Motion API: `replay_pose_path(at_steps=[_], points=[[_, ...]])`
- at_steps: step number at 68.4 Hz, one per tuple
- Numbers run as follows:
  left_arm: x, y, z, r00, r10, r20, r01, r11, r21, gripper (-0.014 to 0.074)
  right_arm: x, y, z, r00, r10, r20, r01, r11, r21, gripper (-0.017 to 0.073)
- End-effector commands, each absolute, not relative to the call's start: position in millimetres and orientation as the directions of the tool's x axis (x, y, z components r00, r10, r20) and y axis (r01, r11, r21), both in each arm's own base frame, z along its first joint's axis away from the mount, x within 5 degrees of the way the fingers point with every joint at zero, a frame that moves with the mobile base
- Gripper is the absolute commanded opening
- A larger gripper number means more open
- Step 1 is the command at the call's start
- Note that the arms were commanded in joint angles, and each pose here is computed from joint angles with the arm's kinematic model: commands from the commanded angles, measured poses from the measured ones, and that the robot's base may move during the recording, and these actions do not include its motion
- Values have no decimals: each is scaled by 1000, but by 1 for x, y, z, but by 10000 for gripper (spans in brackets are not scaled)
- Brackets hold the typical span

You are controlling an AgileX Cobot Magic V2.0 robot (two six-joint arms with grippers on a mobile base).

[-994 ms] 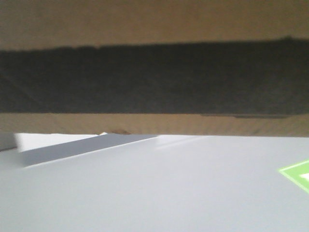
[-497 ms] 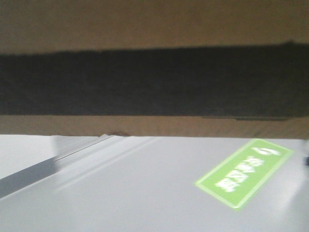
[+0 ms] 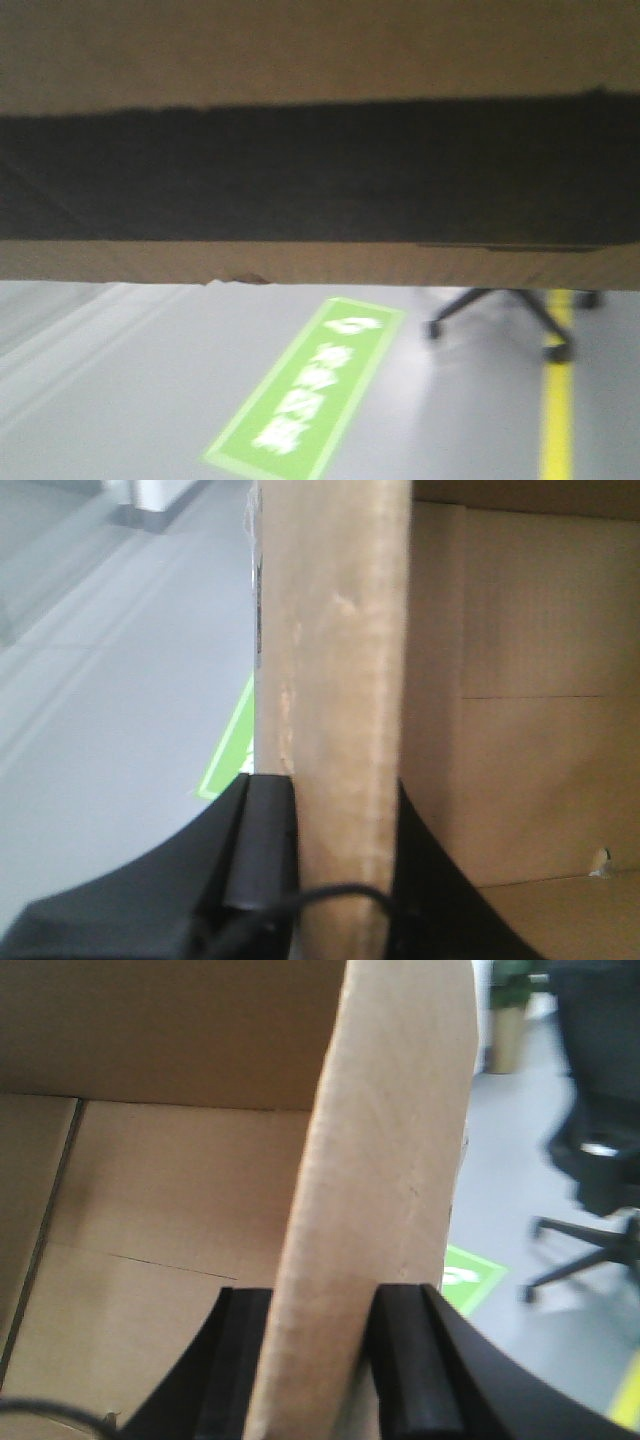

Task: Grab box from left shelf to table start
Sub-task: 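Hold the box with both grippers while driving to the white table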

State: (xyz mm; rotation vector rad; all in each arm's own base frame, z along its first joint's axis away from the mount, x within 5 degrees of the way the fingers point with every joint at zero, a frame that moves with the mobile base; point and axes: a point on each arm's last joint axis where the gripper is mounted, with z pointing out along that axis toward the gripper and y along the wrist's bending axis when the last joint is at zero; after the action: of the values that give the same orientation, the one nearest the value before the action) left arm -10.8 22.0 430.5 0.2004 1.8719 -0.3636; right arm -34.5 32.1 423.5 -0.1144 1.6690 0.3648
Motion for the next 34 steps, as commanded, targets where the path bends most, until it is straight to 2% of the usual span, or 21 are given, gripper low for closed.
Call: replay_pose_path(at_steps=[1, 34], points=[[-16, 22, 457, -137, -161, -977, 383, 901, -202, -92, -30, 25, 442, 13, 138, -990, -229, 965, 132, 58], [-16, 22, 457, -137, -160, -978, 383, 902, -201, -92, -30, 25, 442, 13, 138, -990, -229, 965, 132, 58]])
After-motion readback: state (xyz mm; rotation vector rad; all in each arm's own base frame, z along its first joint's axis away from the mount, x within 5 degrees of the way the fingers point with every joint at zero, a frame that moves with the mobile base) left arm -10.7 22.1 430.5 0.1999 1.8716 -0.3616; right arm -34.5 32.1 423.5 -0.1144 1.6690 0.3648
